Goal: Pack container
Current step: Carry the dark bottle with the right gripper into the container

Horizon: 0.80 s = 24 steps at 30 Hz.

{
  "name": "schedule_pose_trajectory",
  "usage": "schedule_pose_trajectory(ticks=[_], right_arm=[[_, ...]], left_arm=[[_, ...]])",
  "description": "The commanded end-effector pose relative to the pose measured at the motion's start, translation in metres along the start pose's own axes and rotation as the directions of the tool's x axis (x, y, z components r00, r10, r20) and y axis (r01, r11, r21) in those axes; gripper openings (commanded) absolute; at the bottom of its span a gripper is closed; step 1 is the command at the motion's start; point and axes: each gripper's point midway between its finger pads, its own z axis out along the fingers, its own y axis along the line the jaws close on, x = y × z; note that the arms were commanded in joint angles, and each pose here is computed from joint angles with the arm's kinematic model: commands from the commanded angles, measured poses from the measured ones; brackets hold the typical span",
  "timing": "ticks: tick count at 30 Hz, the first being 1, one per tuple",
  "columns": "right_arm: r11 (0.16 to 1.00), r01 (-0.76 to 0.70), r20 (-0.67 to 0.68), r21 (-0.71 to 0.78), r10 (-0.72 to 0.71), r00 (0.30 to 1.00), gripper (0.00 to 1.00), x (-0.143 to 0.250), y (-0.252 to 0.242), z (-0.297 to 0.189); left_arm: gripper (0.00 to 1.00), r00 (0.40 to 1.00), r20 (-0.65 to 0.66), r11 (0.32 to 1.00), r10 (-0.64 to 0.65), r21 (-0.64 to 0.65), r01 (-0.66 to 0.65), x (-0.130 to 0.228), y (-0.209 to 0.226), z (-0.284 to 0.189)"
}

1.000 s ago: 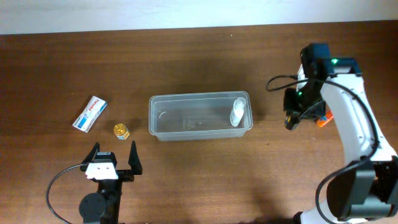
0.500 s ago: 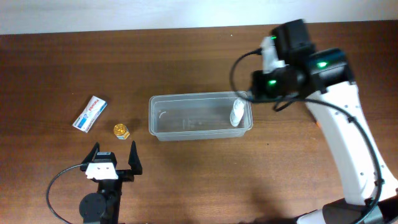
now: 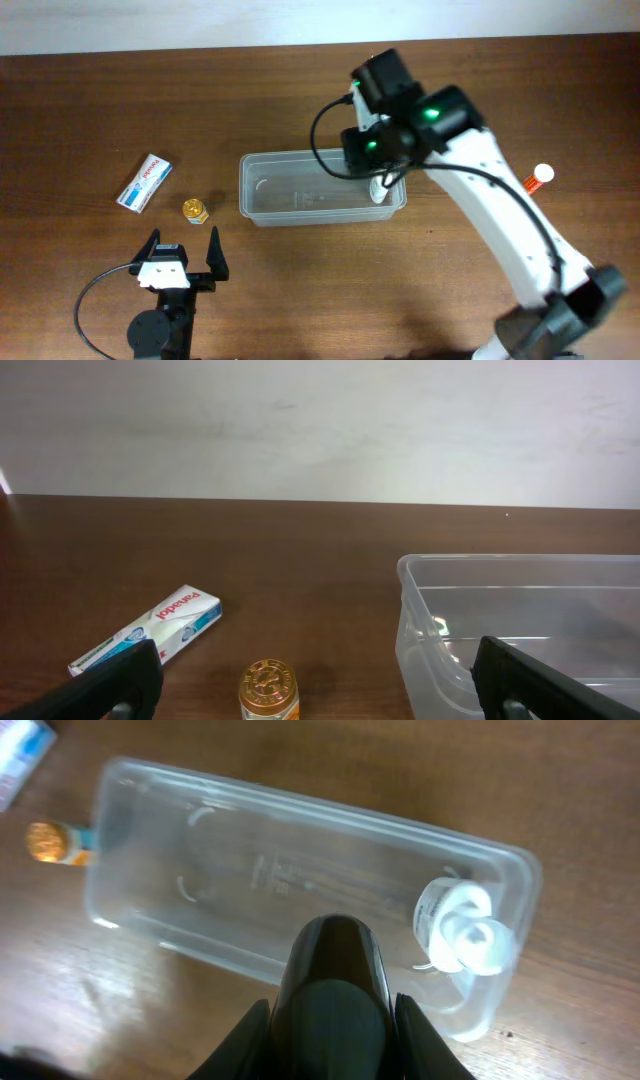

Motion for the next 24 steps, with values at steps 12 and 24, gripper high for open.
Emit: schedule_pose_trajectory(ticks=[12,24], right_arm=[[0.987,-0.048,-0.164,0.152,0.073,0.984,0.21,0.006,-0.019,0.1],[0.967,-0.127,-0.201,0.219,0.172,0.964,0.22,0.015,-0.03,0.131]], left_arm=[[0.99,1.0,-0.003,1.0,0.018,-0.012,-0.018,0.002,0.002,0.0],[0.99,1.0,-0.003,1.0,0.018,-0.012,-0.019,0.002,0.002,0.0]])
